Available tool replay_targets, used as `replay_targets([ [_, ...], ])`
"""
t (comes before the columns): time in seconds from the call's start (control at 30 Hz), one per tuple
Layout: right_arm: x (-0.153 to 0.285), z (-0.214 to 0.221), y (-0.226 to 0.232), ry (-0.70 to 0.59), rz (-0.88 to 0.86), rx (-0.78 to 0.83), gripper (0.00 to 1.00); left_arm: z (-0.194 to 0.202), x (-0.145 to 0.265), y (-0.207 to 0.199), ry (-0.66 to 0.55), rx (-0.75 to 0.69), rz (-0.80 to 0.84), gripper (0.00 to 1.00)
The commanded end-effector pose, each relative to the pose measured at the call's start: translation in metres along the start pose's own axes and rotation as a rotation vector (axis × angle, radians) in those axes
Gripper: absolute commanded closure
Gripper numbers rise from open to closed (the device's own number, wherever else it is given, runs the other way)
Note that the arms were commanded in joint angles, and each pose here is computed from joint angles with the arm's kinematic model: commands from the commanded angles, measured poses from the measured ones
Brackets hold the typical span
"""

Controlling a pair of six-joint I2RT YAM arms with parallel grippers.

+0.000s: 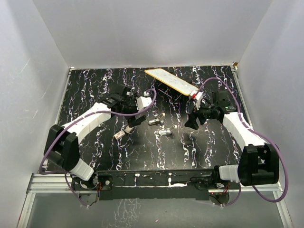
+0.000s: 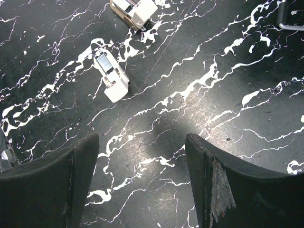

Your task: Load the staples into the stapler

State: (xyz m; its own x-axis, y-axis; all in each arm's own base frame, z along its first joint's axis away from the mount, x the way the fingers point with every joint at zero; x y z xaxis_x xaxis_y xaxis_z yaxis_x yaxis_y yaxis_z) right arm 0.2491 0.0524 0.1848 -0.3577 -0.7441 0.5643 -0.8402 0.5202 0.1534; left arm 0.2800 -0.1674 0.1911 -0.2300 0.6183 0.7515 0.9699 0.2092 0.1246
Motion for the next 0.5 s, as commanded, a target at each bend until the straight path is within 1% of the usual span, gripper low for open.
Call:
replay_targets([
  [0.0,0.005,-0.016,-0.001,-0.057,0.045,0.066,0.25,-0.003,0.036,0.008,0.054,0.047,-0.267,0.03],
  [0.07,0.004,-0.016,0.0,-0.055,0.049,0.068,0.25,-0.004,0.037,0.008,0.056,0.068,-0.266,0.03],
  [0.1,0.003,-0.015,0.001,-0.052,0.048,0.069,0.25,-0.004,0.036,0.007,0.056,0.074,-0.238,0.03],
  [0.23,-0.003,-0.011,0.001,-0.035,0.03,0.081,0.25,-0.005,0.015,-0.002,0.028,0.088,-0.055,0.03],
  [0.3,-0.008,-0.008,0.0,-0.029,0.016,0.096,0.27,-0.004,0.0,-0.008,0.004,0.078,0.024,0.05],
  [0.37,-0.014,-0.003,-0.001,-0.019,-0.003,0.107,0.29,-0.002,-0.015,-0.017,-0.058,0.047,0.092,0.08],
  [0.47,-0.025,0.001,0.001,0.011,-0.033,0.103,0.33,0.0,-0.034,-0.029,-0.141,-0.041,0.168,0.12],
])
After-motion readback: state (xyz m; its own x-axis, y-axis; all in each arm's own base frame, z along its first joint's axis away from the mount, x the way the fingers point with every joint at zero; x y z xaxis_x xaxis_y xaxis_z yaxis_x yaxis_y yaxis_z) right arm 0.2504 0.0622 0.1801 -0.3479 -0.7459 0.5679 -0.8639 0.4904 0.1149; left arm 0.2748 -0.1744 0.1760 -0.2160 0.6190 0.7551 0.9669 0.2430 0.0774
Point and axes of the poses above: each gripper's point midway between its finger pads, its own x axis back along the fingers, its own y axis along the line the jaws close on, z = x × y, the point moved 10 cm from there along x, back along the fingers, and after that the axes turned 1 degree about -x, right-handed, at the moved point
